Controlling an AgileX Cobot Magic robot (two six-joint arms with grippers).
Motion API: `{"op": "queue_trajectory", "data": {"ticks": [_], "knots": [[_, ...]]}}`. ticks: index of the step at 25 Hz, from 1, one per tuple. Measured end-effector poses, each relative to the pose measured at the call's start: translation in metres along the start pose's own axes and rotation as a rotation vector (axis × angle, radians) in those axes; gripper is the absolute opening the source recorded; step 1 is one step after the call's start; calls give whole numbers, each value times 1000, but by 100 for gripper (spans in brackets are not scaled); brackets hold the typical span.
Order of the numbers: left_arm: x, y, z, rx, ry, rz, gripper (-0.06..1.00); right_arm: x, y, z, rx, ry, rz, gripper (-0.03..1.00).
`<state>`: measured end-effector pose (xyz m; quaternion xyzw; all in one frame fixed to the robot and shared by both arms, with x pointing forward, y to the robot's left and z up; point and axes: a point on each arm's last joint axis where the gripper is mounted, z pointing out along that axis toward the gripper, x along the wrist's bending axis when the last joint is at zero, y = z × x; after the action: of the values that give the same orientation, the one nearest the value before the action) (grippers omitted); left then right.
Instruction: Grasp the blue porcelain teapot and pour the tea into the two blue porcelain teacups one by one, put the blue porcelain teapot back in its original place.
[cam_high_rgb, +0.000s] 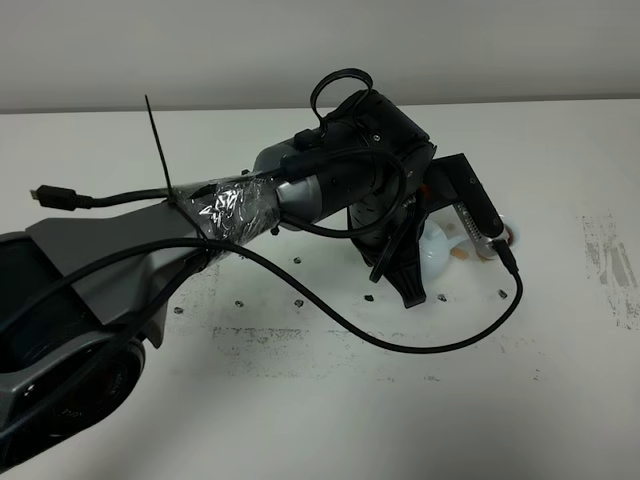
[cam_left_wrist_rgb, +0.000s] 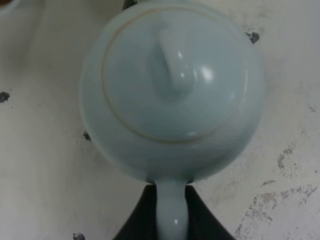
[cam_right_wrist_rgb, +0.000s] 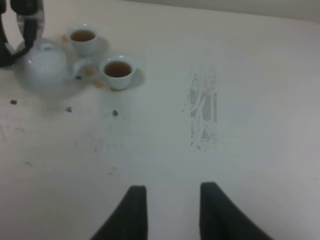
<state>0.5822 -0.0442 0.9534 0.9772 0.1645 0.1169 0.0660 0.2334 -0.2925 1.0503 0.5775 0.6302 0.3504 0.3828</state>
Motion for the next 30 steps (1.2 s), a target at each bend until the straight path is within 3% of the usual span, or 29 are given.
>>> {"op": "queue_trajectory", "data": {"ticks": [10,18,30], "knots": [[10,-4,-16,-25,9,-42,3,0,0,0,0,0,0,28],[36,-16,-51,-84,29,-143,3,0,0,0,0,0,0,28],[70,-68,-73,-87,51,-283,3,0,0,0,0,0,0,28]]}}
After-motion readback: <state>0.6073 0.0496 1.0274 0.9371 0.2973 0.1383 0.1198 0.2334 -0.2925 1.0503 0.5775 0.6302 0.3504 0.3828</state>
